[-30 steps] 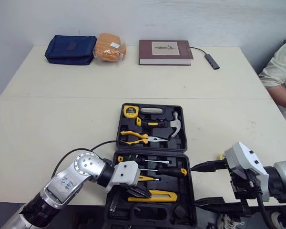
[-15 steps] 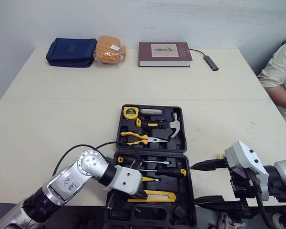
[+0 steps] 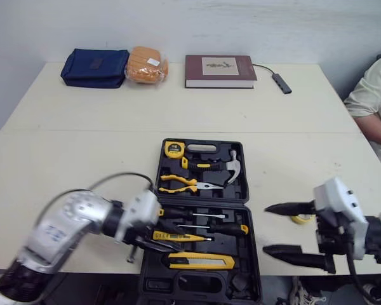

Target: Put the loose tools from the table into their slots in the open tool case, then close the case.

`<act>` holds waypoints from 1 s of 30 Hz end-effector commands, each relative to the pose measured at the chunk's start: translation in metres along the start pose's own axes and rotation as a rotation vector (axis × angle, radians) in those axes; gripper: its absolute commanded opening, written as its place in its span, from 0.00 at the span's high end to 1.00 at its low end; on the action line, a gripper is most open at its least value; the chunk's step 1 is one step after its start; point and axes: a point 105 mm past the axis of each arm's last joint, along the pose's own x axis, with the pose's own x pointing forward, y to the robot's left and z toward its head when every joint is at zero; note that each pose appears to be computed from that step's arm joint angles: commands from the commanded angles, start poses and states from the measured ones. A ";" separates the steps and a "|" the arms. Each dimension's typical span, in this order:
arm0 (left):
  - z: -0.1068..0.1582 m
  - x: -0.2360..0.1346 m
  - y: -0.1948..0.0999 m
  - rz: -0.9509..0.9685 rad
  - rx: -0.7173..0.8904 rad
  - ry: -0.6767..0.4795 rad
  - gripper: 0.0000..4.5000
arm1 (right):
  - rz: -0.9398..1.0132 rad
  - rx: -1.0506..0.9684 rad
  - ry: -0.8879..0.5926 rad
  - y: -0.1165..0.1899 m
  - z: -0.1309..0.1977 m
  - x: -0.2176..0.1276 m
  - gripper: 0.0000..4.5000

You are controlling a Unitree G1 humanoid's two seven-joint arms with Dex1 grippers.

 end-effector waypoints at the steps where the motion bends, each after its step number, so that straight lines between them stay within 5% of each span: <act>1: 0.003 -0.032 0.011 0.172 -0.070 -0.036 0.20 | -0.155 0.007 -0.004 -0.021 -0.007 -0.026 0.00; 3: -0.007 -0.058 0.025 0.321 -0.093 -0.017 0.01 | -0.241 0.029 0.012 -0.032 -0.018 -0.042 0.00; 10: -0.052 -0.152 0.055 0.787 -0.101 0.063 0.00 | -0.530 0.116 0.064 -0.063 -0.067 -0.107 0.00; 15: -0.066 -0.182 0.059 0.895 -0.115 0.067 0.00 | -0.661 0.150 0.092 -0.073 -0.091 -0.140 0.00; 21: -0.060 -0.176 0.061 0.844 -0.111 0.043 0.00 | -0.692 0.138 0.097 -0.078 -0.094 -0.150 0.00; 30: 0.011 -0.077 0.047 0.336 0.088 0.031 0.00 | -0.340 -0.042 0.227 -0.056 -0.038 -0.097 0.00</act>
